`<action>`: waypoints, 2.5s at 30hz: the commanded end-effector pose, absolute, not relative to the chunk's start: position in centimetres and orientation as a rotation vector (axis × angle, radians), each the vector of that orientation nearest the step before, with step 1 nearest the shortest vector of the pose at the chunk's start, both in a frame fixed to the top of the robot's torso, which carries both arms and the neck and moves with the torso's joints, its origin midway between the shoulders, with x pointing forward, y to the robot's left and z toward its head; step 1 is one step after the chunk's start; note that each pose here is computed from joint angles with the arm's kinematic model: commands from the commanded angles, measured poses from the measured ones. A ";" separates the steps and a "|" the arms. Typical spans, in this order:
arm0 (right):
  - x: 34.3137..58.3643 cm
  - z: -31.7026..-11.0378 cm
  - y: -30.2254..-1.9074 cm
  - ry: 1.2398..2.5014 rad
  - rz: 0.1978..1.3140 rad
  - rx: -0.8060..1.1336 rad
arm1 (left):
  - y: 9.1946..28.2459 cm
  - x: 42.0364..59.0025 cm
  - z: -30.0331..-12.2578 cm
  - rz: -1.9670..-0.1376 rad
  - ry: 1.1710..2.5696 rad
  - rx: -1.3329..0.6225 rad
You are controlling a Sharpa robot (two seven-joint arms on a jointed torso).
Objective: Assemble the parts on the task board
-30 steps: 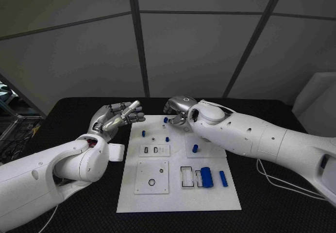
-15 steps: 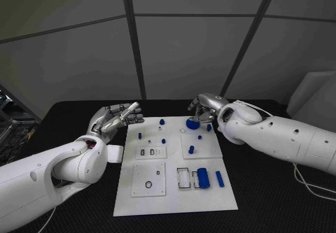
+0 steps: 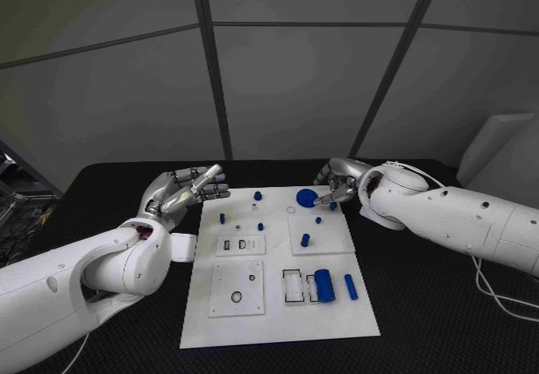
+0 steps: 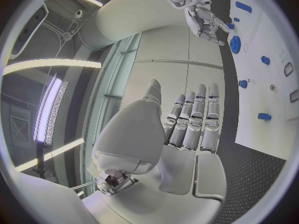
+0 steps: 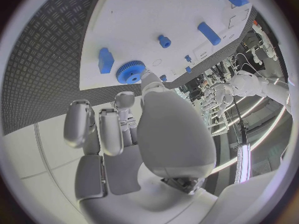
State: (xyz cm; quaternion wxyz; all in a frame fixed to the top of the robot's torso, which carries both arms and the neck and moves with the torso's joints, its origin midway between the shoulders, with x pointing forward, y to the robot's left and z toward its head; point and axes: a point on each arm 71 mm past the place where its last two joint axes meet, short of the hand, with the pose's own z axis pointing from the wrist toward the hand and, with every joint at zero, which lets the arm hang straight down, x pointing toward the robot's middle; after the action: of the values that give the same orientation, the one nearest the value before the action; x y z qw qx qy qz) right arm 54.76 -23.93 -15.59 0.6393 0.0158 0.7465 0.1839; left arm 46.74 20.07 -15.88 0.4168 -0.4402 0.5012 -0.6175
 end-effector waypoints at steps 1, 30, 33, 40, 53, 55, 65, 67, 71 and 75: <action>55.0 -16.1 -23.8 1.782 0.419 0.055 | 19.9 46.7 -15.8 -1.569 1.262 -1.091; 55.7 -15.9 -22.7 1.718 0.440 0.081 | 20.0 46.9 -16.0 -1.563 1.267 -1.097; 55.7 -15.9 -22.6 1.717 0.439 0.082 | 19.9 46.9 -16.0 -1.563 1.268 -1.097; 55.9 -16.2 -22.5 1.748 0.416 0.074 | 19.8 46.9 -16.0 -1.566 1.271 -1.097; 56.1 -16.7 -21.9 1.796 0.377 0.029 | 19.7 46.8 -16.0 -1.569 1.274 -1.098; 56.1 -16.7 -21.8 1.798 0.371 0.023 | 19.7 46.8 -16.0 -1.569 1.275 -1.098; 56.3 -16.7 -21.3 1.789 0.354 0.000 | 19.7 46.9 -16.0 -1.570 1.276 -1.099; 56.3 -16.7 -21.2 1.779 0.355 -0.003 | 19.7 46.9 -16.0 -1.569 1.276 -1.099; 56.3 -16.5 -21.0 1.748 0.361 -0.007 | 19.6 46.9 -16.1 -1.570 1.277 -1.099; 56.3 -16.1 -20.8 1.699 0.380 -0.012 | 19.6 46.9 -16.1 -1.571 1.281 -1.100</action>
State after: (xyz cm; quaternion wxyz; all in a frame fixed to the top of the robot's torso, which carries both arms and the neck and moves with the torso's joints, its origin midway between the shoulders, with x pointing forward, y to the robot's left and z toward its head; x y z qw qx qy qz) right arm 56.32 -20.89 -16.33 0.6266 0.0016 0.7616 0.1654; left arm 46.91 19.80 -16.20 0.4098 -0.4419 0.5058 -0.6172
